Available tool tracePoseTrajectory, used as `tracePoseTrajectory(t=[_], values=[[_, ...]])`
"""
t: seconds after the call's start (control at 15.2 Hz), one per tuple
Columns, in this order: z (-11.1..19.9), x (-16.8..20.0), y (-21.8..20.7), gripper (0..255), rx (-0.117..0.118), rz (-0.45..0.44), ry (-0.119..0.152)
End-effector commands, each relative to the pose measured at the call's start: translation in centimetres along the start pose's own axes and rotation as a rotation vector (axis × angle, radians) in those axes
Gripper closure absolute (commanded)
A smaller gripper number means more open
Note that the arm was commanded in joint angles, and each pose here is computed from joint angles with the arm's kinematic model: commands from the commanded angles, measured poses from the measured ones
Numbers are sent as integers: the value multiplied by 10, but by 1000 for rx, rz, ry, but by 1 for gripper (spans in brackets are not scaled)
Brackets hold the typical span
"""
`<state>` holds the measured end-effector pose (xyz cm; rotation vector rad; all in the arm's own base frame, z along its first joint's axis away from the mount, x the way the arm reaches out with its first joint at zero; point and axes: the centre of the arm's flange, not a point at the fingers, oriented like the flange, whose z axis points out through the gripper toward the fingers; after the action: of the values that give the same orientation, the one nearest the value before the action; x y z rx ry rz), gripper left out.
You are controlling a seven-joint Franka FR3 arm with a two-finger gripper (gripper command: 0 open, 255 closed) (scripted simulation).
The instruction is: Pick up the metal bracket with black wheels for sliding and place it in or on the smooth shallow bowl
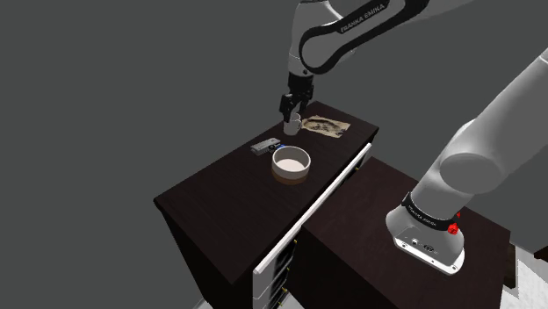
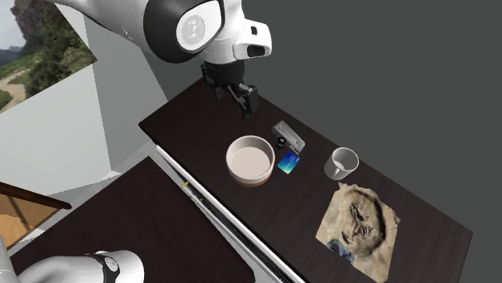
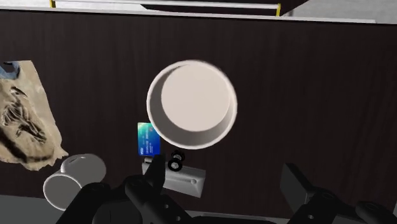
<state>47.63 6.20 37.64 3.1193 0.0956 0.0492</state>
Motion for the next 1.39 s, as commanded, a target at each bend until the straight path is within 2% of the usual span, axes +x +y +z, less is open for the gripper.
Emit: tracePoseTrajectory(t=[0.0, 1.06, 1.32], values=[[22, 18, -5, 0, -2, 3, 5], [186, 147, -18, 0, -24, 26, 35], [209, 153, -18, 0, -25, 27, 36]])
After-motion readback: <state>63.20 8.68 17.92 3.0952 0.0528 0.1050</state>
